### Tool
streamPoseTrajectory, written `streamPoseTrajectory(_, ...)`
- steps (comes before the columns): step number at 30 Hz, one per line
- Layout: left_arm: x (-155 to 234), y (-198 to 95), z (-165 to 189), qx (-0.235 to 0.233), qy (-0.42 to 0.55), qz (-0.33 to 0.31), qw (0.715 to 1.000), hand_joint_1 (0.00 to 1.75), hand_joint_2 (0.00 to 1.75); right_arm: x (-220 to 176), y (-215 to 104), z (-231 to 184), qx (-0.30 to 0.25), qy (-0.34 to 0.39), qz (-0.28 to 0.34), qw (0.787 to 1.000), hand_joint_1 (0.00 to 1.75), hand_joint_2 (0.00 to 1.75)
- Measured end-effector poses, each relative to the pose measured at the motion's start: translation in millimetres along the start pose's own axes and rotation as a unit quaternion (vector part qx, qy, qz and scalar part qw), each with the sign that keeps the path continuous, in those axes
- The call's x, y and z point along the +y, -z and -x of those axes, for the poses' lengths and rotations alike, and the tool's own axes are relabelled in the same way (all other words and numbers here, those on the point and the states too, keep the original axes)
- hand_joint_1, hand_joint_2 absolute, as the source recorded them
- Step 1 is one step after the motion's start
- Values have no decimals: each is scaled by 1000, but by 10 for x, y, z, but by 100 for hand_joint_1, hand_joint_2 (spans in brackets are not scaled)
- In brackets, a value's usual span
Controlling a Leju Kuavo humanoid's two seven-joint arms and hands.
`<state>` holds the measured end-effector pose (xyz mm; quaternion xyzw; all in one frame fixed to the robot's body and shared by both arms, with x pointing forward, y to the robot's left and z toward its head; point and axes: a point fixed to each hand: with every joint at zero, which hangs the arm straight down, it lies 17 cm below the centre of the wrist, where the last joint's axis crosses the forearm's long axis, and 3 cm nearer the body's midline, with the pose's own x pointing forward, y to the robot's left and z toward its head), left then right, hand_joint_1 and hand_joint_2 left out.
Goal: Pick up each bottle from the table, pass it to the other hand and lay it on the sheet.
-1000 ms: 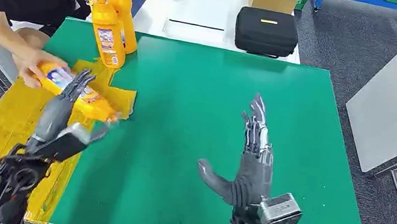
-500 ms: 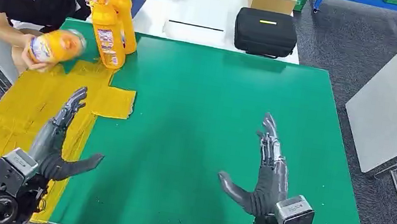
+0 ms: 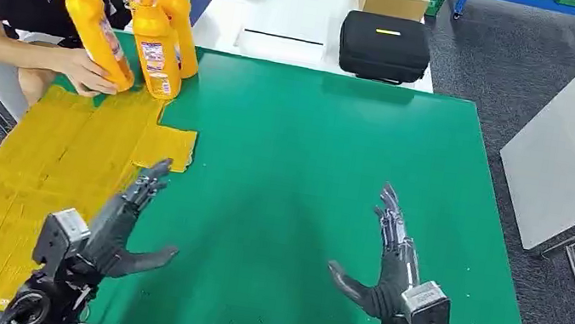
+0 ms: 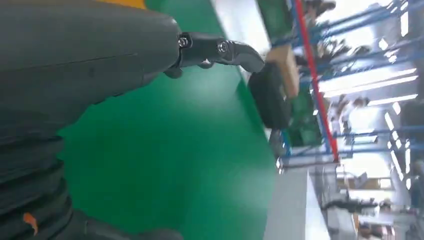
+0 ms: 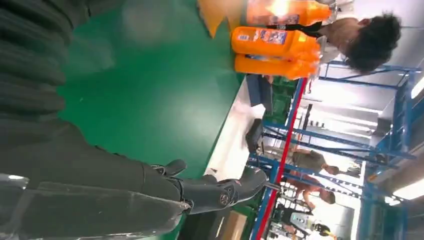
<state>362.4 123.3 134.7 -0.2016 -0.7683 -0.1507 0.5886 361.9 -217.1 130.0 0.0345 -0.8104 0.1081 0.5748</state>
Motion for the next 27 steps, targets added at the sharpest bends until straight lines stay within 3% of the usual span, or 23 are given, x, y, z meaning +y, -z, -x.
streamPoseTrajectory(9,-308,121,326,42,-55,40,997,0,175,-94,-131,264,27,-4,3,1000,0,175)
streamPoseTrajectory(27,-308,248,524,51,-92,7,994,0,175,21,-121,498,62,-3,16,998,0,175)
